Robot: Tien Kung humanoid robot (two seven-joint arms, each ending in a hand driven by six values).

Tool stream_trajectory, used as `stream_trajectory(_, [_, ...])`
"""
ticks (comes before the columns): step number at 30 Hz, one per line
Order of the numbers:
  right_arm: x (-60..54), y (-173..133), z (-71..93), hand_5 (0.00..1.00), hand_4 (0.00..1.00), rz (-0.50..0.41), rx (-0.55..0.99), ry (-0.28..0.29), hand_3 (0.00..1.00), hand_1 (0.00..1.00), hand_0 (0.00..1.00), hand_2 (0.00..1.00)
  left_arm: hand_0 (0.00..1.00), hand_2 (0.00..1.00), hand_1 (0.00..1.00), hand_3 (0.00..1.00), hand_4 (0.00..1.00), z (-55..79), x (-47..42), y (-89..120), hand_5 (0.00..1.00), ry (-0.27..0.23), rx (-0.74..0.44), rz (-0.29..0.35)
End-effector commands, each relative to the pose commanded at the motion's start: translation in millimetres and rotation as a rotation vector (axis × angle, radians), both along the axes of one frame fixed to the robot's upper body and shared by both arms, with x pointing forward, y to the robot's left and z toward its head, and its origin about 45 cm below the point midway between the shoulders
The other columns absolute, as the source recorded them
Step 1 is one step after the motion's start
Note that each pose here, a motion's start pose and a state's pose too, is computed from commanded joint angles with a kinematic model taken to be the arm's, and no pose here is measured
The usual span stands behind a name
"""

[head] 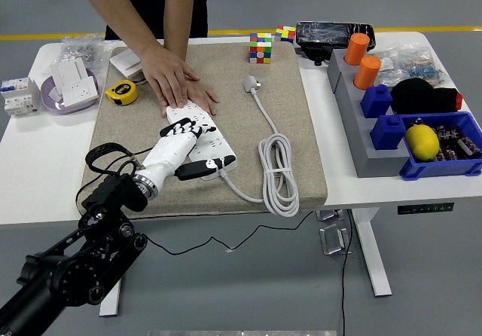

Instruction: Pick up the plug,place it near the board,insert it into the board,press the button

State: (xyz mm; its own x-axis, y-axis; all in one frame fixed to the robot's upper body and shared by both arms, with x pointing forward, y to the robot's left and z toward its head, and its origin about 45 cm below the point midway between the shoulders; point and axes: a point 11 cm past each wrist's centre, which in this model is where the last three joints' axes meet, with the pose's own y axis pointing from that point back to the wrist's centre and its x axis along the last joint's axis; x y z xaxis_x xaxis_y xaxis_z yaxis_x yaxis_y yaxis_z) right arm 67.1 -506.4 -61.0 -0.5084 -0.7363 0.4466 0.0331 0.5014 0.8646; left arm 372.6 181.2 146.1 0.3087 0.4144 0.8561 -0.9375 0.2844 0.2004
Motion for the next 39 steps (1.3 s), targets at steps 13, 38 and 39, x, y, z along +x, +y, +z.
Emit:
stream_trajectory(13, [-0.8,0.4,-0.4,0.998,0.998,-0.007,0.001,-0.002,0.761,0.754,0.793,0.737,0.459,0.456,0.486,0.877,0.888,43.4,-21.3,-25.9,0.563,-0.129,0.011,-0.089])
stream_trajectory(38, [-1.8,0.1,-0.4,0.998,0.998,-0.003,-0.002,0.001,0.761,0.752,0.793,0.737,0.163,0.149,0.049,0.848,0.558,10.4,-14.5,-22.9,0.002,0.135,0.224,-0.133])
stream_trajectory(39, [-2.0,0.1,-0.4,0.998,0.998,-0.004,-0.002,0.001,0.761,0.752,0.793,0.737,0.163,0.149,0.049,0.848,0.558,9.4,-14.4,-22.4,0.002,0.137,0.225,-0.131])
